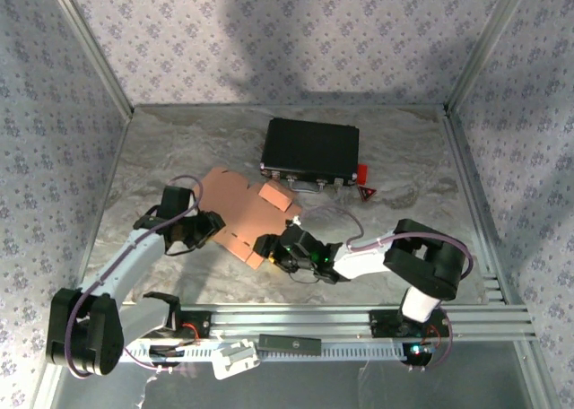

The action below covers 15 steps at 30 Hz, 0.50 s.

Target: Fold the paper box

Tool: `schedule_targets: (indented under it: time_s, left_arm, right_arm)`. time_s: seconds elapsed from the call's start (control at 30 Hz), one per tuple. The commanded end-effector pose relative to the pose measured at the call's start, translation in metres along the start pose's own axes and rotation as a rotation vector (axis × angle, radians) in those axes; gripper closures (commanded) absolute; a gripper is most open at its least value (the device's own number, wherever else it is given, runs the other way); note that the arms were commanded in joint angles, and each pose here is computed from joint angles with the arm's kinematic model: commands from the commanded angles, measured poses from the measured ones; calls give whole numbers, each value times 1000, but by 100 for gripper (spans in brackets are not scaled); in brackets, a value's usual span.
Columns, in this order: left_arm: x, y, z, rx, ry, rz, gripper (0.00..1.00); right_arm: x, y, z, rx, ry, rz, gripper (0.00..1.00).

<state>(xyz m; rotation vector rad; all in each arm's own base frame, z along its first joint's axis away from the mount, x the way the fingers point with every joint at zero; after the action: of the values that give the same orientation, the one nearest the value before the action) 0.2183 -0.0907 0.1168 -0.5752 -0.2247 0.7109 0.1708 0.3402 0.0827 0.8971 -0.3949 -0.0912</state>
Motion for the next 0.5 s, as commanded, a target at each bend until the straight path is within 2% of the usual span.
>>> schedule_targets:
  time_s: [0.0, 0.07, 0.17, 0.3, 0.47]
  left_arm:
    - [-9, 9, 0, 16, 28, 8, 58]
    - [-16, 13, 0, 16, 22, 20, 58]
    - [-30, 21, -1, 26, 4, 32, 52]
    - [-41, 25, -13, -71, 6, 97, 49]
    - [-44, 21, -25, -118, 3, 117, 48]
  right_arm:
    - [10, 0, 11, 5, -80, -40, 33]
    - [11, 0, 15, 1, -88, -35, 33]
    - [13, 2, 22, -4, -99, -21, 33]
    - [18, 7, 28, -7, -106, 10, 33]
    - [21, 8, 32, 0, -102, 21, 32]
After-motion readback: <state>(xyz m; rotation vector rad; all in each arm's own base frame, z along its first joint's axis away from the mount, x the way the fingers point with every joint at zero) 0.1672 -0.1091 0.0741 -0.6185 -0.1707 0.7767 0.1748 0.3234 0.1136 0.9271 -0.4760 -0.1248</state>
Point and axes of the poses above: each hand's point on the last joint's axis, 136 mm out from that joint toward the fingers, its own z axis back along the fingers, its own y axis along the line the jaws close on, x = y × z, the point moved 5 cm from there along z, back along the fingers, and after that the axes turned 12 degrees about z, right-handed, at the moved point
